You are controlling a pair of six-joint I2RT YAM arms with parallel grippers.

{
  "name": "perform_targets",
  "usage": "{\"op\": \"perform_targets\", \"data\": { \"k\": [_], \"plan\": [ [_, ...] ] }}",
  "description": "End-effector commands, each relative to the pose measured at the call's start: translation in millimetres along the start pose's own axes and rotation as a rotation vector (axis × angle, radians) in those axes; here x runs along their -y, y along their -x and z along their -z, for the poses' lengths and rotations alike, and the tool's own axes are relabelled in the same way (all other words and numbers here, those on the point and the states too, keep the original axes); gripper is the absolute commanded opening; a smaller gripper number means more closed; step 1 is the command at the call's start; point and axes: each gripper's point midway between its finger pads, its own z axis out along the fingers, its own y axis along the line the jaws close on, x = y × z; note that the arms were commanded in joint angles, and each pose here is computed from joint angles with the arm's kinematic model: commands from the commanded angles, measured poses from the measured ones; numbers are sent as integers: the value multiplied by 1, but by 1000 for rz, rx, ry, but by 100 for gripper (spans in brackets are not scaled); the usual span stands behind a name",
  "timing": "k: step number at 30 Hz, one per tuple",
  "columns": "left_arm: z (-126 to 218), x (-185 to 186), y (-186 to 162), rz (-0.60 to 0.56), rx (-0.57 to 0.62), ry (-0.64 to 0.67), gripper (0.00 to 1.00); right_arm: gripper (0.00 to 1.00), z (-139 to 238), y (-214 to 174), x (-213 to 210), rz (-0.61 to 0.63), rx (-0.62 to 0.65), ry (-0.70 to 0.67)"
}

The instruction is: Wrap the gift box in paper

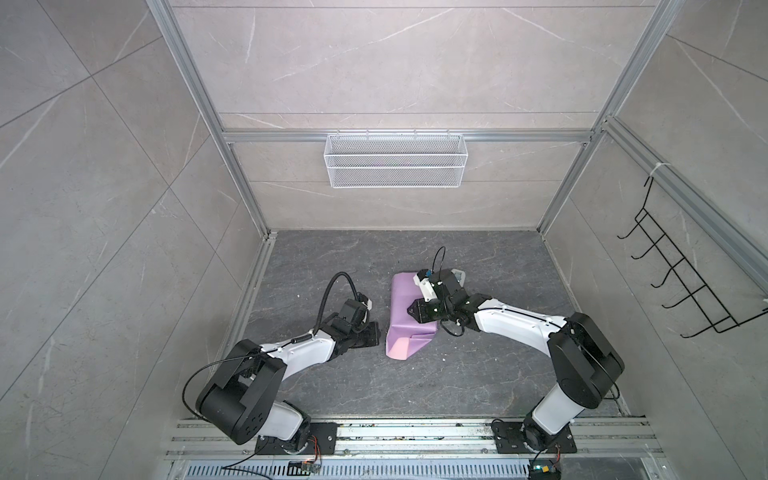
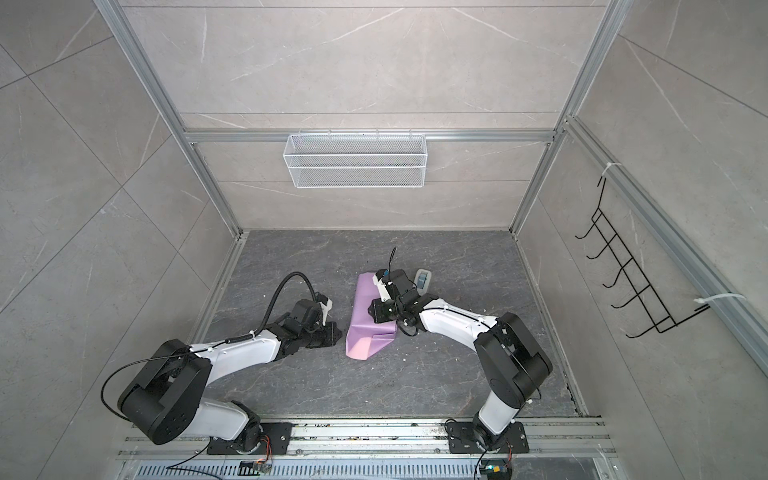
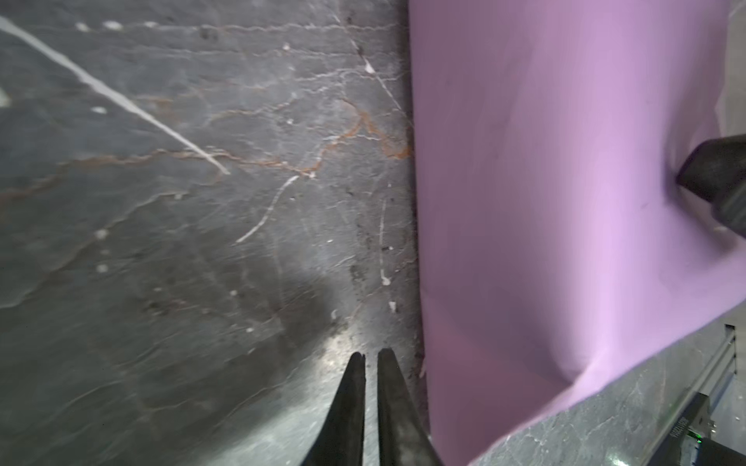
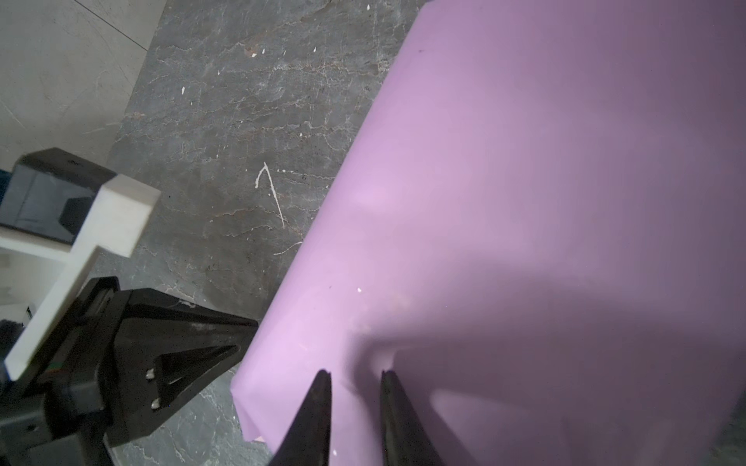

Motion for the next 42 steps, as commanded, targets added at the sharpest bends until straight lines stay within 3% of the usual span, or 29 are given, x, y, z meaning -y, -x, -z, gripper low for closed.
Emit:
{"op": "perform_targets", "data": {
  "k": [1,13,42],
  "plan": [
    [0,19,12,-32,36,-66,10,25,-3,-11,16,4,-30,-57],
    [2,40,5,-62,34,-107,5,22,-3,-20,24,-15,-42,-74],
    [-1,71,19,-95,79,-150,5,19,-5,-25,24,-30,-40,-64]
  ]
}}
